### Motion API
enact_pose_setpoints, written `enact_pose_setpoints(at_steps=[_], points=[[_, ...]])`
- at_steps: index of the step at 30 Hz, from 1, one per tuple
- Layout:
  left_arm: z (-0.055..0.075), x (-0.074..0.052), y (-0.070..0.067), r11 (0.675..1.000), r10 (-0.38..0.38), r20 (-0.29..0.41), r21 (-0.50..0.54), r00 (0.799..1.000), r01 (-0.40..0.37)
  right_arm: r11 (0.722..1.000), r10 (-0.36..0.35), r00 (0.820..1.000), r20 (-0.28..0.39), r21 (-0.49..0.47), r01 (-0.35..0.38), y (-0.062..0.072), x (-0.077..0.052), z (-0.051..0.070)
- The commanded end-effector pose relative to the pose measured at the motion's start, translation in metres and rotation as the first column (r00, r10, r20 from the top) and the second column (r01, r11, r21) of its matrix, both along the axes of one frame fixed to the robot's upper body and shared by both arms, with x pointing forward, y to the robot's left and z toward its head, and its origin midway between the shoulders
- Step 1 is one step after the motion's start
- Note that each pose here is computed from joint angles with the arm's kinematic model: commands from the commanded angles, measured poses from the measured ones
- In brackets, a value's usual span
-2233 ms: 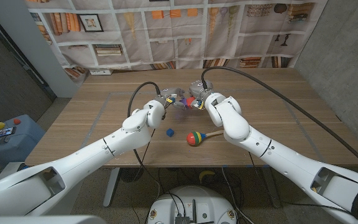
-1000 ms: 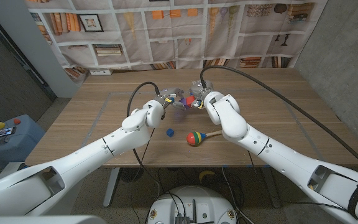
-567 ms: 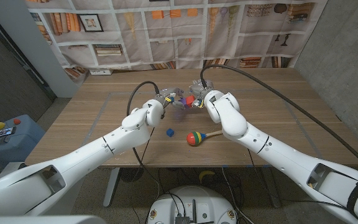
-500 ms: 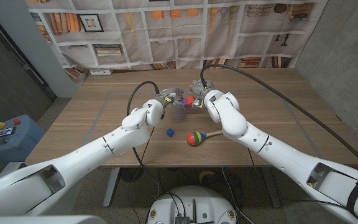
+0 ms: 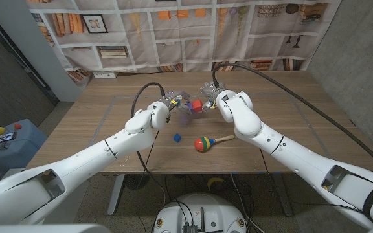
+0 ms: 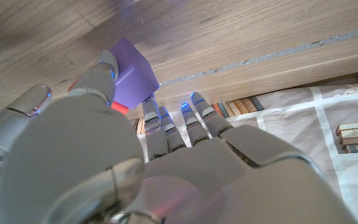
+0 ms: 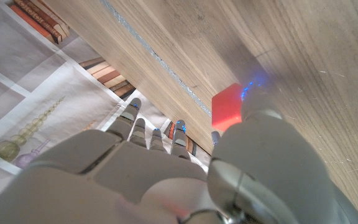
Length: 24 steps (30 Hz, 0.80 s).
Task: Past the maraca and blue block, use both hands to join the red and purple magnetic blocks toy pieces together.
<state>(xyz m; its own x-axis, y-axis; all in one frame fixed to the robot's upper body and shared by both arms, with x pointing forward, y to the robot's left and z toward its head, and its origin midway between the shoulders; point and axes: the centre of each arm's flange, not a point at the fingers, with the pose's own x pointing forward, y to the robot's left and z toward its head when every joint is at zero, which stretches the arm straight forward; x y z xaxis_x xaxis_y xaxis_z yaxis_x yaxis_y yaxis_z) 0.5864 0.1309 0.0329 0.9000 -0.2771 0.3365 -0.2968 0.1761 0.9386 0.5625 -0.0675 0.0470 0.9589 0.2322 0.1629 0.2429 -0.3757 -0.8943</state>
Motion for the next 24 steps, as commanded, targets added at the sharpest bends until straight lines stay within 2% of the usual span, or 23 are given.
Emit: enact_pose_setpoints(at_steps=[1, 9, 24], points=[[0.011, -0.004, 0.006, 0.998, 0.025, -0.013, 0.051, 1.0, -0.024, 0.998, 0.031, 0.998, -0.05, 0.059, -0.028, -0.017, 0.004, 0.008], [0.022, -0.007, 0.009, 0.994, 0.044, -0.026, 0.105, 0.999, -0.041, 0.99, 0.05, 0.997, -0.06, 0.136, -0.041, -0.032, 0.007, 0.013], [0.037, -0.009, 0.019, 0.974, 0.105, -0.052, 0.208, 0.993, -0.093, 0.956, 0.085, 0.993, -0.077, 0.288, -0.06, -0.064, 0.015, 0.014]])
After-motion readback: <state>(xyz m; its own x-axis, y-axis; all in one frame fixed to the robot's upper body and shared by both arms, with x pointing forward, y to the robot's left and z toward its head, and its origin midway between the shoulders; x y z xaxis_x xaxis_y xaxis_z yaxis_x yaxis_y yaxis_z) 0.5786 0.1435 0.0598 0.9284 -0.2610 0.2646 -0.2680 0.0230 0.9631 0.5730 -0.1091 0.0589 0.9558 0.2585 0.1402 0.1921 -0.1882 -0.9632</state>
